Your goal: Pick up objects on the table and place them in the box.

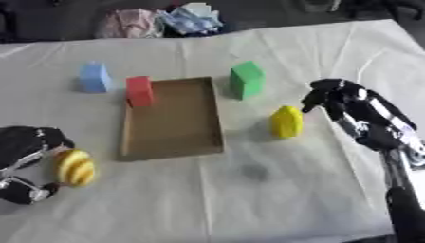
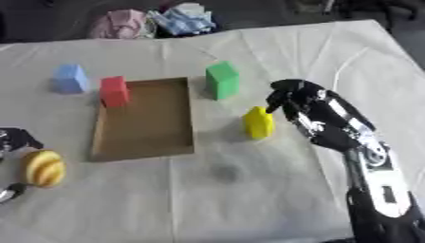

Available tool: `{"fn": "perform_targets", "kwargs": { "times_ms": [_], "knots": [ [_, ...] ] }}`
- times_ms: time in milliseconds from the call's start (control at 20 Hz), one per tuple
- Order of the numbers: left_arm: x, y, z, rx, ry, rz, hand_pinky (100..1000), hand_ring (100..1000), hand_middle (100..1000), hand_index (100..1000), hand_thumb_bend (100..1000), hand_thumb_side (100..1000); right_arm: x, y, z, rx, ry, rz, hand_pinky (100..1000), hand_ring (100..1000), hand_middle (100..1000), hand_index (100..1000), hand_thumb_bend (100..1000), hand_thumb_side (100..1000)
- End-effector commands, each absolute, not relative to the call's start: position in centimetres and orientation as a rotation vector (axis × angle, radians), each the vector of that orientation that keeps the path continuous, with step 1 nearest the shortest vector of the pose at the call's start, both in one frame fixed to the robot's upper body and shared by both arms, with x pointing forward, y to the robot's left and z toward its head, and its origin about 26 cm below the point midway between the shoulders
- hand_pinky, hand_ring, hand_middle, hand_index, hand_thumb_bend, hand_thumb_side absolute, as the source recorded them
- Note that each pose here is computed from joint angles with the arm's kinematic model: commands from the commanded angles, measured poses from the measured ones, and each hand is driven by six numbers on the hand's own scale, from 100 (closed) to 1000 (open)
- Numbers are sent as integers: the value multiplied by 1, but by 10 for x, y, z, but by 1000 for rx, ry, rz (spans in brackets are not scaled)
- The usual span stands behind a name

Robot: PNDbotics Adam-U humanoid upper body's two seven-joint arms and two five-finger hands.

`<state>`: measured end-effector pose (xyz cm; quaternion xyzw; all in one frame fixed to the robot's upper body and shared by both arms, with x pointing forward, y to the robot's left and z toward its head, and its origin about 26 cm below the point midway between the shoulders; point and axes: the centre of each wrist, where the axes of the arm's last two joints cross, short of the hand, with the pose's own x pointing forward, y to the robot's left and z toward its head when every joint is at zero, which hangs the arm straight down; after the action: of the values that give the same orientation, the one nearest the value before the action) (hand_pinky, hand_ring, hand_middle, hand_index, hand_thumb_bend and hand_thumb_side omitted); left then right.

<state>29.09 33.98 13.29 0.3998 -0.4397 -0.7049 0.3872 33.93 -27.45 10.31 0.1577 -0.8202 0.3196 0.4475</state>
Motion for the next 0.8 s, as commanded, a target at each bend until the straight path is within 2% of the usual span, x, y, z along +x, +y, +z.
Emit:
{"fn": "perform_targets", "kwargs": {
  "times_ms": [50, 300, 500, 700, 800],
  "knots": [
    [295, 343, 135, 1054, -1122, -1794, 745, 712, 741, 859, 421, 169, 341, -275, 112, 380, -2048, 821, 843, 648, 655, 824, 100, 435],
    [300, 343, 126, 1005, -1138, -1796, 735, 691, 717, 840, 387, 164, 341, -275, 112, 382, -2048, 821, 843, 648, 655, 824, 100, 436],
    [303, 343, 124, 1014, -1182, -1772, 702, 644, 661, 798, 331, 165, 341, -275, 112, 384, -2049, 820, 843, 648, 655, 824, 100, 437],
    [304, 344, 123, 1059, -1235, -1730, 613, 546, 550, 717, 269, 163, 341, -275, 112, 384, -2047, 818, 843, 647, 655, 824, 100, 439],
    [304, 343, 124, 1086, -1275, -1703, 546, 479, 474, 654, 201, 161, 341, -275, 112, 384, -2047, 817, 843, 647, 655, 824, 100, 440]
  ]
}}
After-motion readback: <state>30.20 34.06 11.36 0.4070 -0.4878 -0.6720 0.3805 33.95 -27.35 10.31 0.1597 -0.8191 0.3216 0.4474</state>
